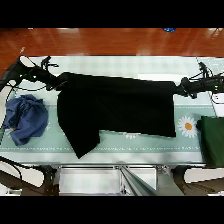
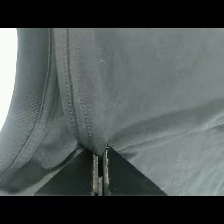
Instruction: Fold the shirts.
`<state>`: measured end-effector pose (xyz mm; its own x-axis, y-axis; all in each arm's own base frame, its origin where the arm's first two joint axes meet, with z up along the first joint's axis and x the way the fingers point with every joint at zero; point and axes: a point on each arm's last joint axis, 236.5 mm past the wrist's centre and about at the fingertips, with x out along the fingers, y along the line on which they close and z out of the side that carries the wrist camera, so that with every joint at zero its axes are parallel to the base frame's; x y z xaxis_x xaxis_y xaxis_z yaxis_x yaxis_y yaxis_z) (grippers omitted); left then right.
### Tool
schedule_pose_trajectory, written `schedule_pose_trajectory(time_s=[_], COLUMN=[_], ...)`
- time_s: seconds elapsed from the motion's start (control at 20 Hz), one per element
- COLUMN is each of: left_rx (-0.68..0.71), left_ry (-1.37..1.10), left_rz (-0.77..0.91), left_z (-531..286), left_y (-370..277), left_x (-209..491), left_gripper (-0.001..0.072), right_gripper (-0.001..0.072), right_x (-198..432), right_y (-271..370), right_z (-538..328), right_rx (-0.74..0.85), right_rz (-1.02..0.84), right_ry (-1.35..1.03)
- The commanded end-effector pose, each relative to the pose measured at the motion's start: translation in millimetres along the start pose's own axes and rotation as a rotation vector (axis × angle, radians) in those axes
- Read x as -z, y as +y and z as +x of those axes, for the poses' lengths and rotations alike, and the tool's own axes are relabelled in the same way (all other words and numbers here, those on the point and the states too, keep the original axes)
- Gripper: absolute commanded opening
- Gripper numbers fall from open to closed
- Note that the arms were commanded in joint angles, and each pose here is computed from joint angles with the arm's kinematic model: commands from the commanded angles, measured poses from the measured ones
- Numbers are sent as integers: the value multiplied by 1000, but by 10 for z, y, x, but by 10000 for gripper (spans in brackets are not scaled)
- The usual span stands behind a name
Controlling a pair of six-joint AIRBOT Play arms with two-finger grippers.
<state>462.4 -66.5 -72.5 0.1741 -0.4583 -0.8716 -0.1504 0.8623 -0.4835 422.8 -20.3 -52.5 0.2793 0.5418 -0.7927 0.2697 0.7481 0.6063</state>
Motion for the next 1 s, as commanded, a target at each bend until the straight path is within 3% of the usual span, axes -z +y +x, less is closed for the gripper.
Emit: schedule_pose_trajectory(time_s=[0.0, 0.05, 0.45, 0.6, 0.8, 0.95], left_rx=[12, 11, 13, 27, 231, 234], left_ry=[64, 89, 53, -8, -88, -50], left_rz=[-7, -1, 25, -135, -347, -437], left_z=[-5, -47, -866, -942, -850, -685], left_y=[-16, -4, 355, 778, 784, 836], left_x=[155, 212, 785, 1272, 1813, 2058], left_gripper=[275, 495, 506, 506, 506, 506], right_gripper=[426, 415, 415, 415, 415, 415], right_x=[130, 178, 552, 1093, 1594, 1735], right_y=[-168, -154, -395, -290, -80, 60], right_z=[0, -22, -823, -648, -428, -442], right_rx=[72, 67, 207, 125, 12, -30], right_rz=[70, 71, 64, 72, 85, 56], right_ry=[49, 68, -32, -62, -130, -121])
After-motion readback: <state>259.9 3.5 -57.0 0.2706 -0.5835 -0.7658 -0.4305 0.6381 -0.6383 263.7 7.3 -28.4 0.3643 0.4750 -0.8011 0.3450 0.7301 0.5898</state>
